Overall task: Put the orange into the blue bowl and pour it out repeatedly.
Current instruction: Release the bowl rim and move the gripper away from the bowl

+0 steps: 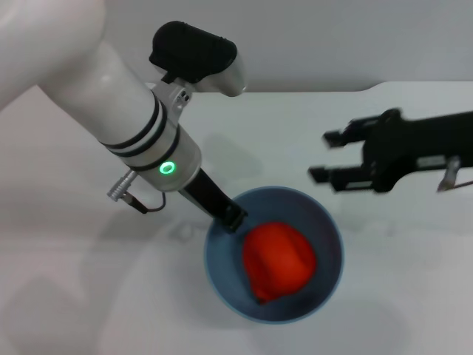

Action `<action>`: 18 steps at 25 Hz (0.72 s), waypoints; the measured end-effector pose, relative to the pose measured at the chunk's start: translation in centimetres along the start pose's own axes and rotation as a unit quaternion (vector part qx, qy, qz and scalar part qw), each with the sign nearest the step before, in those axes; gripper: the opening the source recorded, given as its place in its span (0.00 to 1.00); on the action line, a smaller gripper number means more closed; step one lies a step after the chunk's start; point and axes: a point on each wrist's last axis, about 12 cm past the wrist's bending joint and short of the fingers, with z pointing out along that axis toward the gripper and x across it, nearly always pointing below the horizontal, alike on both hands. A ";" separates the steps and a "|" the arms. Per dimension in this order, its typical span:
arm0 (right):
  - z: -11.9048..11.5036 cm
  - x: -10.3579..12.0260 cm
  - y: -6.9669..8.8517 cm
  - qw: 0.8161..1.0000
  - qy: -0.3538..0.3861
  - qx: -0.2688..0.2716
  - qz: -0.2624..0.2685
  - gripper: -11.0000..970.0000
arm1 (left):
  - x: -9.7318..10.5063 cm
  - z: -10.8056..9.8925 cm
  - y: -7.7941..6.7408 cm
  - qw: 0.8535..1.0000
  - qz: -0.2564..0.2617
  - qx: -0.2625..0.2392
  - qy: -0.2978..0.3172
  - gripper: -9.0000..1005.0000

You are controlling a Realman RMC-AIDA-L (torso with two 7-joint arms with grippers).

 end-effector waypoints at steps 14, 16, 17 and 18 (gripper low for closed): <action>-1.4 5.3 -2.2 0.989 -0.038 0.063 0.125 0.62 | -0.6 2.4 -1.6 0.999 0.047 -0.007 0.000 0.01; -1.4 5.5 -2.2 0.989 -0.038 0.064 0.130 0.62 | -0.6 2.4 -1.5 0.999 0.047 -0.007 -0.002 0.05; -1.5 5.6 -2.2 0.989 -0.037 0.064 0.131 0.62 | -0.6 2.4 -1.5 0.999 0.046 -0.007 -0.002 0.08; -1.5 5.6 -2.3 0.988 -0.037 0.065 0.132 0.62 | -0.7 2.4 -1.5 0.999 0.047 -0.008 -0.003 0.12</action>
